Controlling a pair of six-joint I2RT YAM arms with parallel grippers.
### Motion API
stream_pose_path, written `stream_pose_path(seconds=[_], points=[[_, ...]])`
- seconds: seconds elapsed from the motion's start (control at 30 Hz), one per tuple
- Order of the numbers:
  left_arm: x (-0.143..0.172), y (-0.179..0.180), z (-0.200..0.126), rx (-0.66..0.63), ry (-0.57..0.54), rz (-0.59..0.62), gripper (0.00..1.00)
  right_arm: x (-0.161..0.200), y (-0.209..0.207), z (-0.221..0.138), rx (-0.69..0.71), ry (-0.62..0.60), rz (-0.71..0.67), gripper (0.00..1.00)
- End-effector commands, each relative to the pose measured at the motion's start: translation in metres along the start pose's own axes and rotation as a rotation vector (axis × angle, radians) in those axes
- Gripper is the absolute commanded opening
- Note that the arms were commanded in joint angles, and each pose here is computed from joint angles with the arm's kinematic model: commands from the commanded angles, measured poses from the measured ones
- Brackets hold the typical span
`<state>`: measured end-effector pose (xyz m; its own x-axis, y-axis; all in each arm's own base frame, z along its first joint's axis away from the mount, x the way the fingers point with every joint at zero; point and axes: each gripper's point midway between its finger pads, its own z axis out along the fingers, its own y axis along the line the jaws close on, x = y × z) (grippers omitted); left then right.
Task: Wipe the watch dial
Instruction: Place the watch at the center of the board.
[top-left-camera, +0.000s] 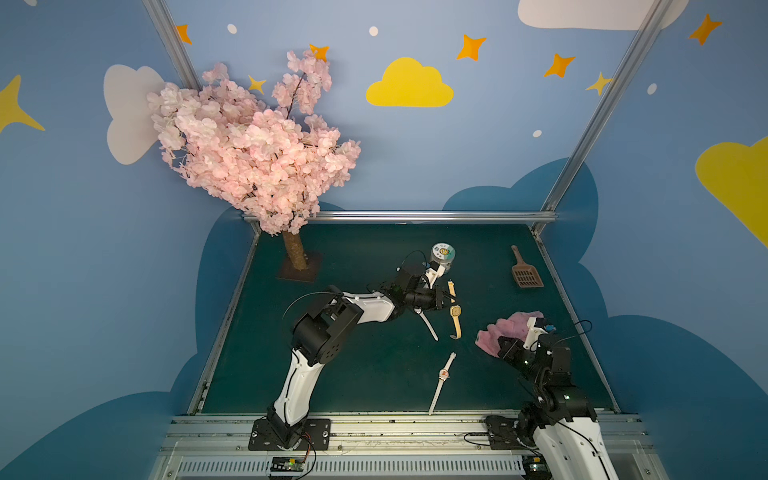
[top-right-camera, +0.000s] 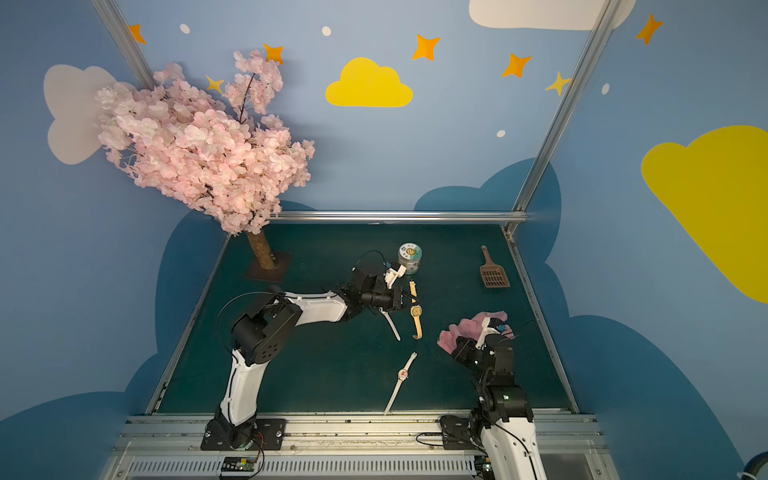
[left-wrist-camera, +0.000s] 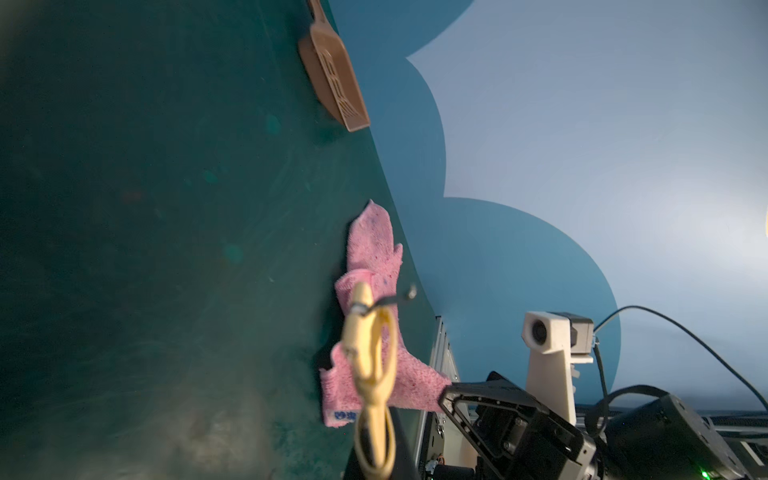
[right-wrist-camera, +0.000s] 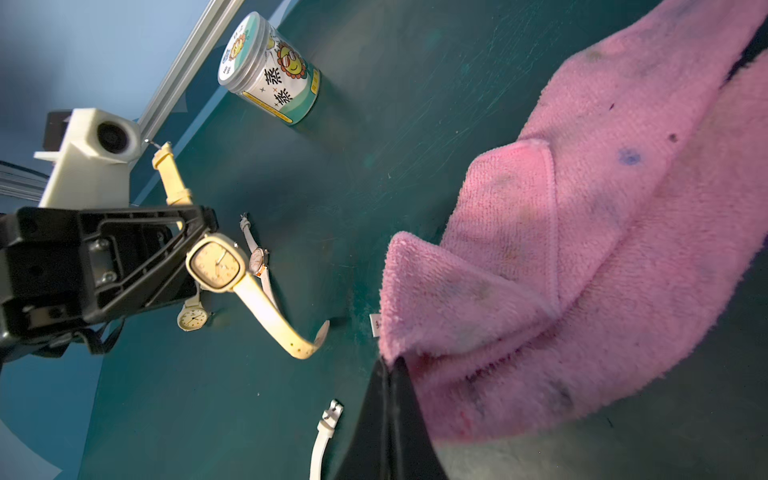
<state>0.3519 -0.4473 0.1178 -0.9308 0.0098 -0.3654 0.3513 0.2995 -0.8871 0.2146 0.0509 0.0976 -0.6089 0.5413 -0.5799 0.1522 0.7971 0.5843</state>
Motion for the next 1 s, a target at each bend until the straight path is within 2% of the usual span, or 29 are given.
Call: stream_pose_path(seconds=[0.0, 0.37, 0.77, 0.97], points=[[-0.019, 0.011, -0.008, -0.011, -0.027, -0.010, 0.05, 0.007, -0.004, -0.001, 0.008, 0.019, 0.016, 0.00], [-0.029, 0.052, -0.015, -0.053, -0.002, -0.092, 0.07, 0.009, -0.004, -0.004, 0.007, 0.018, 0.021, 0.00], [-0.038, 0.077, -0.028, -0.165, -0.003, -0.067, 0.13, 0.012, -0.005, -0.005, 0.007, 0.026, 0.020, 0.00], [-0.043, 0.088, -0.033, -0.216, -0.015, -0.068, 0.18, 0.012, -0.004, -0.006, 0.001, 0.029, 0.022, 0.00]])
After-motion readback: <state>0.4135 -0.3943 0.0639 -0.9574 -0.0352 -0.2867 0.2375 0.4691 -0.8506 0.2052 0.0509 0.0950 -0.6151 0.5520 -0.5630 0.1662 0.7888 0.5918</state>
